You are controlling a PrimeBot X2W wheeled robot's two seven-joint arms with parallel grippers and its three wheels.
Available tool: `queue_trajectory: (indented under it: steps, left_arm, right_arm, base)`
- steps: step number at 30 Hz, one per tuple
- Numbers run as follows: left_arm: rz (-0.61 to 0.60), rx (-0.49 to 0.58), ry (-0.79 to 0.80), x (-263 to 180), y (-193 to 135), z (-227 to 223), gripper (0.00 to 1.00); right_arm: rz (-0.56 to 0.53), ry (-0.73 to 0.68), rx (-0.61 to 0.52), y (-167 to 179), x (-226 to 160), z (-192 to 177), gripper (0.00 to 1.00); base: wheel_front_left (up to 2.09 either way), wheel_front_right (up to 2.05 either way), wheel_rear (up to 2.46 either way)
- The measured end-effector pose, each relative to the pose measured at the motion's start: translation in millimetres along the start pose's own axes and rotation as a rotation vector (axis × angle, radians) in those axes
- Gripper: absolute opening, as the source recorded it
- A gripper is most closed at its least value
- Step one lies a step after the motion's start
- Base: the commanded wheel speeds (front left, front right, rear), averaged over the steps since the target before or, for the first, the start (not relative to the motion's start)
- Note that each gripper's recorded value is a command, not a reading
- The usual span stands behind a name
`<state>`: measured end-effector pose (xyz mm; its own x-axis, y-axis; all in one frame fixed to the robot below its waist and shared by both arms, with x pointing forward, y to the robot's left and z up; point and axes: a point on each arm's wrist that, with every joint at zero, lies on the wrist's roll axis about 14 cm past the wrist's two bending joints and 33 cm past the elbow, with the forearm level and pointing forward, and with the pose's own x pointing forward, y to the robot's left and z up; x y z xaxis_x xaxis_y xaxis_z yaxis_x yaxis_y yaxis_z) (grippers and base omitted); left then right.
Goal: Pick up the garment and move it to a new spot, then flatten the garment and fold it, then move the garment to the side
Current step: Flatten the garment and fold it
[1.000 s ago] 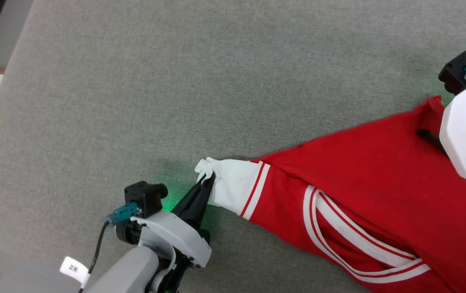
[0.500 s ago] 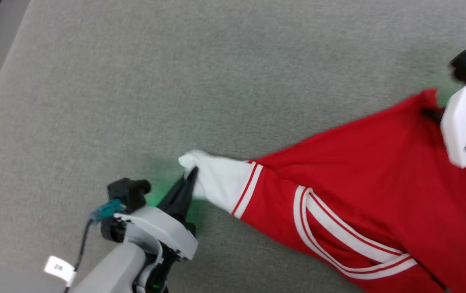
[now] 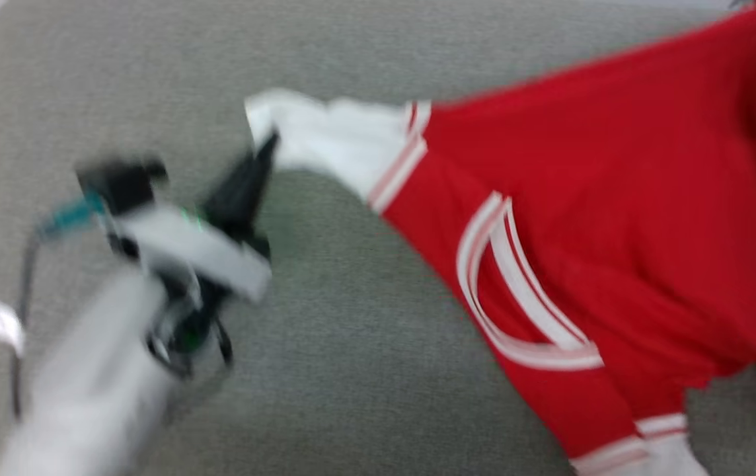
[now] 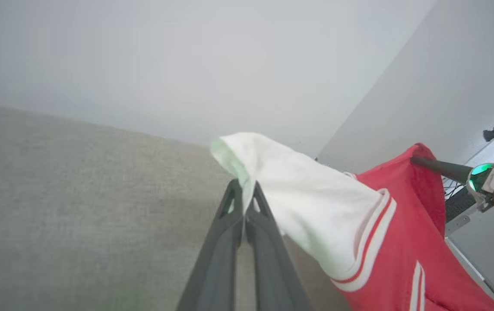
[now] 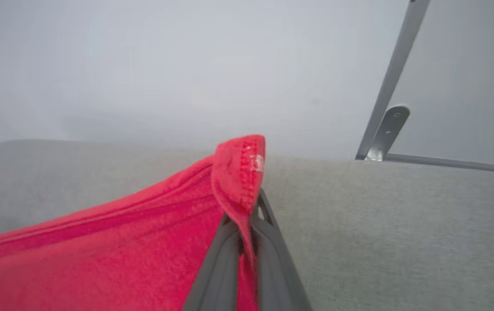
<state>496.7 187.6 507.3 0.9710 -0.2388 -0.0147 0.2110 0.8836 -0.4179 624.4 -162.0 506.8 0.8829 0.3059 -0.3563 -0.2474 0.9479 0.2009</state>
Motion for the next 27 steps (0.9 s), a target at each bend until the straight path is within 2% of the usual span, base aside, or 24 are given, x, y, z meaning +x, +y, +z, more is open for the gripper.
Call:
queue_trajectory:
  steps: [8, 11, 15, 21, 24, 27]
  left_arm:
    - [-0.013, 0.099, -0.125, 96, 1, 106, 0.00]
    - [-0.020, 0.120, -0.198, 126, -10, 149, 0.00]
    - [-0.047, 0.167, -0.325, 153, -33, 204, 0.00]
    - [-0.075, 0.185, -0.512, 167, -64, 272, 0.00]
    - [-0.100, 0.169, -0.521, 171, -78, 275, 0.00]
    - [-0.106, 0.148, -0.497, 173, -79, 267, 0.00]
  right_arm:
    - [-0.058, -0.329, 0.071, -11, 4, 109, 0.00]
    - [-0.072, -0.468, 0.076, -13, -4, 156, 0.00]
    - [-0.103, -0.589, 0.078, -21, -17, 198, 0.00]
    - [-0.137, -0.721, 0.072, -27, -41, 242, 0.00]
    - [-0.156, -0.709, 0.042, -29, -43, 243, 0.00]
    - [-0.167, -0.668, 0.027, -31, -37, 231, 0.00]
  base:
    - [0.00, 0.00, 0.00]
    - [0.00, 0.00, 0.00]
    - [0.00, 0.00, 0.00]
    - [0.00, 0.00, 0.00]
    - [0.00, 0.00, 0.00]
    - [0.00, 0.00, 0.00]
